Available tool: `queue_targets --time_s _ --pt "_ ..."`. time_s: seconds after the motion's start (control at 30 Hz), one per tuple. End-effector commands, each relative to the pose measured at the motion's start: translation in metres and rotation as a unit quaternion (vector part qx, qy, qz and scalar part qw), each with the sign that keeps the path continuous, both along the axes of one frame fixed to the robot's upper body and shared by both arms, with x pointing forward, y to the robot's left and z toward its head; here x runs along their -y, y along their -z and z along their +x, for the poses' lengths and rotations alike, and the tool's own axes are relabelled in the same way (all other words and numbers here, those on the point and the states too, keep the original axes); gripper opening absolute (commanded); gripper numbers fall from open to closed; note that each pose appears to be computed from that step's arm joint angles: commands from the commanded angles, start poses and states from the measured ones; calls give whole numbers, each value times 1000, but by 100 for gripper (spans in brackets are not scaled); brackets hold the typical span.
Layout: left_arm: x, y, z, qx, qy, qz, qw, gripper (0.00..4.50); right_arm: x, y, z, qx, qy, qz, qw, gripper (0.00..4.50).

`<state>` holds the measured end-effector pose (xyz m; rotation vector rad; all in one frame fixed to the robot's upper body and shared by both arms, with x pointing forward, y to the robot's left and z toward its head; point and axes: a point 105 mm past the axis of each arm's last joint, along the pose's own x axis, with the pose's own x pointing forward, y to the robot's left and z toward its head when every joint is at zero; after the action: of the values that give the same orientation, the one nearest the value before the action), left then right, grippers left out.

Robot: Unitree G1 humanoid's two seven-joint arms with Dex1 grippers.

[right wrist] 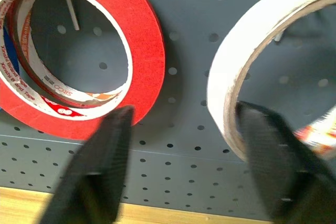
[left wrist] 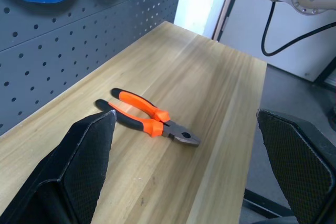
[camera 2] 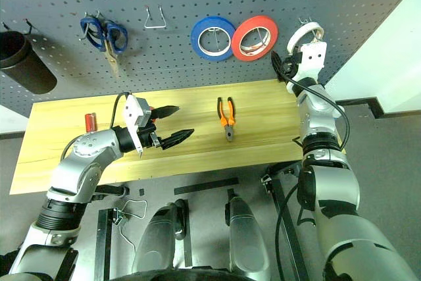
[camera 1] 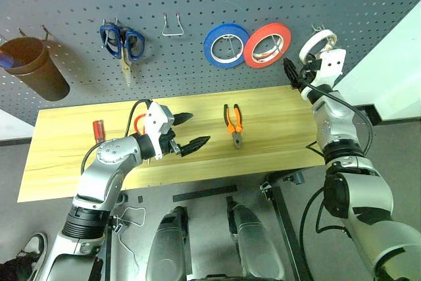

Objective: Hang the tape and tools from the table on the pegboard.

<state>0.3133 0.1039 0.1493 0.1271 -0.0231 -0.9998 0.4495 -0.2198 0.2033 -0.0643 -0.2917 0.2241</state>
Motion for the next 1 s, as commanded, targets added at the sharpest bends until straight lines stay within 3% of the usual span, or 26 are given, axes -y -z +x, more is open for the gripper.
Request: queue_targets --time_s 0.03,0.43,0.8,0.9,1.0 --pt "4 -10 -5 21 9 -9 1000 450 0 -4 -3 7 -6 -22 1000 447" --pt "3 -3 -12 12 3 -9 1000 450 -9 35 -30 -23 -33 -11 999 447" --pt "-1 6 -17 -7 -13 0 1000 450 -63 66 -89 -122 -80 -33 989 447" --pt "-4 20 -14 -25 -31 31 999 450 -90 80 -95 -172 -62 -50 982 447" --pt "-7 30 -13 -37 -41 56 997 450 -107 76 -90 -185 -50 -30 981 447"
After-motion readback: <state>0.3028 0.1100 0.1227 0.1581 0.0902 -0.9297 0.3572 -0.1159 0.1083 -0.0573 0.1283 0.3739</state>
